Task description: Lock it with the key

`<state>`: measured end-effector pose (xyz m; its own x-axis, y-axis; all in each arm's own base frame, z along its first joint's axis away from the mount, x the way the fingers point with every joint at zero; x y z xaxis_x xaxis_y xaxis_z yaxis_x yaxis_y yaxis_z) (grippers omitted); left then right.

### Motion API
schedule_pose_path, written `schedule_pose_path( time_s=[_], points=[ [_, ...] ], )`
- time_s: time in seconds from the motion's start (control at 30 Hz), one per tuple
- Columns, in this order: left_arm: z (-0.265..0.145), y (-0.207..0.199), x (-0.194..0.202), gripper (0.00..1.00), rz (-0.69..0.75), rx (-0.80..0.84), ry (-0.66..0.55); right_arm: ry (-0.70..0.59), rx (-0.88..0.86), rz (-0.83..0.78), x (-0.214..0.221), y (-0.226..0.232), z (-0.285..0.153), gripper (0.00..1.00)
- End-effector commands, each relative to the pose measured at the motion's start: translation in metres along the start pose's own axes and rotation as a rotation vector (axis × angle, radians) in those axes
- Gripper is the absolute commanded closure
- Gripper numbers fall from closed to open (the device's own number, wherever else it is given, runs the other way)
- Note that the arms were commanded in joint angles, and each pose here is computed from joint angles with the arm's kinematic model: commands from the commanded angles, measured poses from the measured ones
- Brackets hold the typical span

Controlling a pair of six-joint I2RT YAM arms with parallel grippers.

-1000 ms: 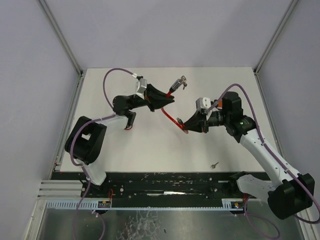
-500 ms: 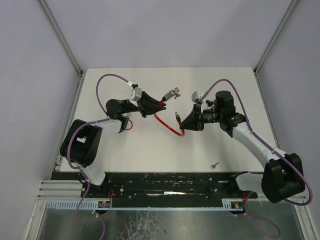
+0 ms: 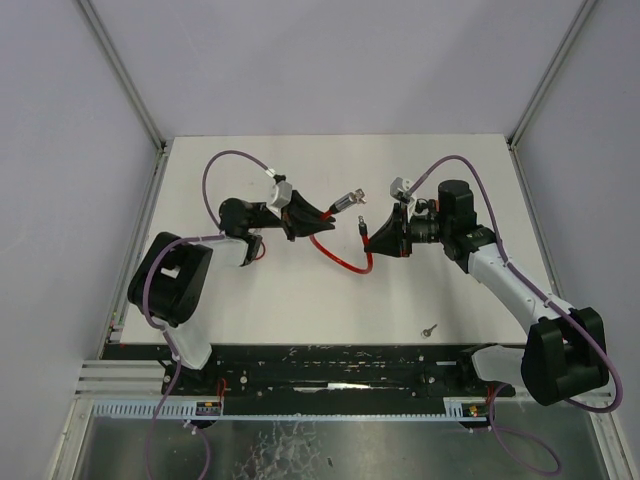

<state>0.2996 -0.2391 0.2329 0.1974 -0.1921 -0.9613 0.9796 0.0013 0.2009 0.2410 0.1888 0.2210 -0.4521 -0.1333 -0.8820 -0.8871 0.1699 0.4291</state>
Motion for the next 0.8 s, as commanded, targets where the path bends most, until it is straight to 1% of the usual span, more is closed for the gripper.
schedule_pose_path(
  time_s=[0.0, 0.17, 0.3, 0.6, 0.77],
  points=[
    [0.006, 0.004, -0.012, 1.00, 0.118, 0.016, -0.037, -0.029, 0.043, -0.030, -0.009, -0.007, -0.002, 1.00],
    [0.009, 0.004, -0.008, 1.00, 0.113, 0.021, -0.030, -0.025, 0.042, -0.016, -0.006, -0.010, 0.000, 1.00],
    [0.012, 0.007, -0.001, 1.00, 0.102, 0.009, -0.003, -0.026, 0.053, -0.030, -0.007, -0.010, -0.001, 1.00],
    [0.021, 0.015, 0.016, 1.00, 0.103, -0.017, 0.124, -0.025, 0.060, -0.027, -0.005, -0.012, 0.000, 1.00],
    [0.021, 0.013, 0.013, 1.00, 0.117, -0.008, 0.114, -0.016, 0.069, -0.010, -0.003, -0.015, 0.000, 1.00]
  ],
)
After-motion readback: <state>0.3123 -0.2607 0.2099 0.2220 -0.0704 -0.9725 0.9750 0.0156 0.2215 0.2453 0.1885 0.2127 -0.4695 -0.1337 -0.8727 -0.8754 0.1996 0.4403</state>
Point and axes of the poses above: each gripper's point midway between its finger pads, its own z axis out along the fingers, its own y axis along the line the jaws close on, x = y × z, the point moved 5 cm from there along -z, back along the fingers, and after that the axes turned 8 degrees about z, right-handed, at the moved point
